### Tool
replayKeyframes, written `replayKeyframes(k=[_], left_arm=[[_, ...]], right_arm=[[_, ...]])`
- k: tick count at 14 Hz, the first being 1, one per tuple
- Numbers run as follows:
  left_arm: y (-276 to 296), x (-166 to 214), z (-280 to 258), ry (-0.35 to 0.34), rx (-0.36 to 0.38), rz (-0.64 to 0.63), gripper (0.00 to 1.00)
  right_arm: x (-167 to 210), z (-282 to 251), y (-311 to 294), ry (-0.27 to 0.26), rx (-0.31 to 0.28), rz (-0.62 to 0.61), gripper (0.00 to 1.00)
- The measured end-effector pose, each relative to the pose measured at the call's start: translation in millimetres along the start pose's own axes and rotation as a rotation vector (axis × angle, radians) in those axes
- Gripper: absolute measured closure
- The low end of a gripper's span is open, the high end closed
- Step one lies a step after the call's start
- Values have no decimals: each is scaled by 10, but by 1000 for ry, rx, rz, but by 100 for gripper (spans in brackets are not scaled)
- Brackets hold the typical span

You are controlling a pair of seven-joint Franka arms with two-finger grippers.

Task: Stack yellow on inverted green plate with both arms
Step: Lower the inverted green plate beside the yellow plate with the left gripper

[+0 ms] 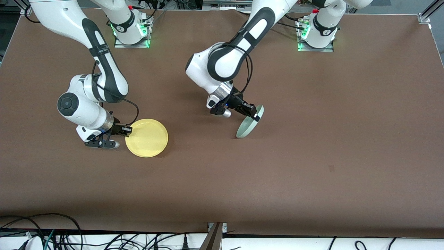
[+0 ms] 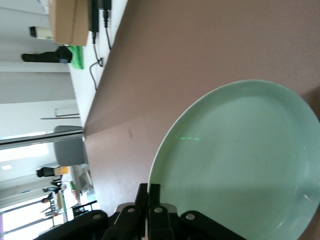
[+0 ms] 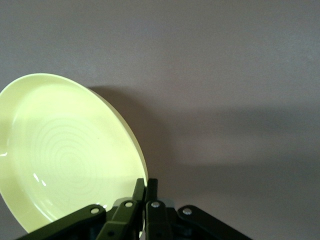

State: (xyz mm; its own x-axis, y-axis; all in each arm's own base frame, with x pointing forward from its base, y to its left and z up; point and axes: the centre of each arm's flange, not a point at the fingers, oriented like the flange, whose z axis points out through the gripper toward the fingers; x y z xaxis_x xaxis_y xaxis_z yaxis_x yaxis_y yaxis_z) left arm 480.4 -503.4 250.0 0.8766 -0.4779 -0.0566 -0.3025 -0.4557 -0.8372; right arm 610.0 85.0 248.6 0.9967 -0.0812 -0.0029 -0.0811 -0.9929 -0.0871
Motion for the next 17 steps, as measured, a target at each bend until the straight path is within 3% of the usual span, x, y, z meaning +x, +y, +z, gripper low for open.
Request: replayKeyframes(k=[6, 9, 10, 12, 14, 17], left_arm=[[254, -255, -435, 28, 55, -42, 97], [310, -283, -564, 50, 32, -54, 97], [299, -273, -623, 58, 4, -57, 96], [356, -217, -802, 120, -120, -59, 85], [651, -191, -831, 144, -279, -49, 64], [830, -51, -628, 88, -475, -101, 33]], right_arm=[[23, -18, 42, 2, 26, 41, 97], [51, -41, 96, 6, 53, 80, 97], [58, -49, 104, 7, 55, 83, 97], [67, -57, 116, 9, 55, 88, 97], [70, -59, 129, 10, 55, 91, 97], [76, -65, 134, 11, 56, 93, 97]])
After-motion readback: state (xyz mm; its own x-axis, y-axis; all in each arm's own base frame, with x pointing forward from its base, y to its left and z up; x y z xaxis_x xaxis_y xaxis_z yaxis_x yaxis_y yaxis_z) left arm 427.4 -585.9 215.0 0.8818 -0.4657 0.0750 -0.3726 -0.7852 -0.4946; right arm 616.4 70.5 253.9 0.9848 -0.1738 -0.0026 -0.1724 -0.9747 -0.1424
